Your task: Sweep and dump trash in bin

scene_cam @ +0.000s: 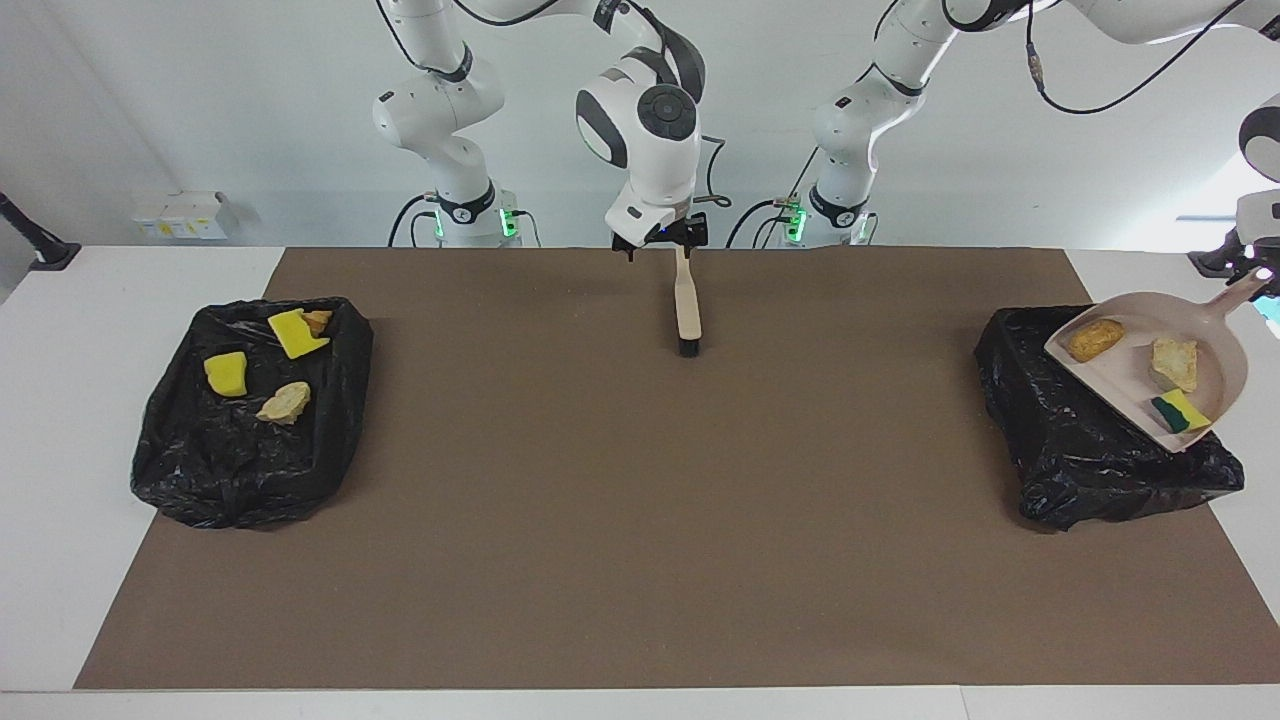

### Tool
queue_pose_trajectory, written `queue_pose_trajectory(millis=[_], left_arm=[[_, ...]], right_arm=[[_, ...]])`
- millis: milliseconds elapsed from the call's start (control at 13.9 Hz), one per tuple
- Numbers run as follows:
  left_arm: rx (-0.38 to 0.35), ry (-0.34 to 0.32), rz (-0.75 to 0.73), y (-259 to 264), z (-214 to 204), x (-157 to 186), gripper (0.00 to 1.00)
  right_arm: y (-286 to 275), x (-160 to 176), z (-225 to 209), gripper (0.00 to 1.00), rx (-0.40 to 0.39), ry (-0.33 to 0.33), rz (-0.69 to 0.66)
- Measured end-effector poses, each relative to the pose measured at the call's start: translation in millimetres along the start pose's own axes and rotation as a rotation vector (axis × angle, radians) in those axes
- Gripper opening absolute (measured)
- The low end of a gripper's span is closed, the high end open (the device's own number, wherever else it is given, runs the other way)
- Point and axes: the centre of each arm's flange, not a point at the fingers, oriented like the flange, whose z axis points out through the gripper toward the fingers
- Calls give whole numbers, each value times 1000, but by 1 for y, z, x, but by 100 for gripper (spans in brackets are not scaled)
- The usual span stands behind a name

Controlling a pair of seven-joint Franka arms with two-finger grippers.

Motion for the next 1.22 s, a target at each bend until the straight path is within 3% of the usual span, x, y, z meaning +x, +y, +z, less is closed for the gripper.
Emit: queue_pose_trajectory(millis=[288,647,1007,1223], left_arm=[[53,-145,105,-6,-26,39,32],[106,-271,138,-10,-50,39,32],[178,-291,156,1,-97,34,32],[228,-193,138,16,-130,37,32]], right_arm=[[57,37,-58,100,-24,49,-81],[158,73,-118,100,-33,101,-171],[267,89,-162,100,-84,172,-230],[316,90,-181,100,-109,203,-195]])
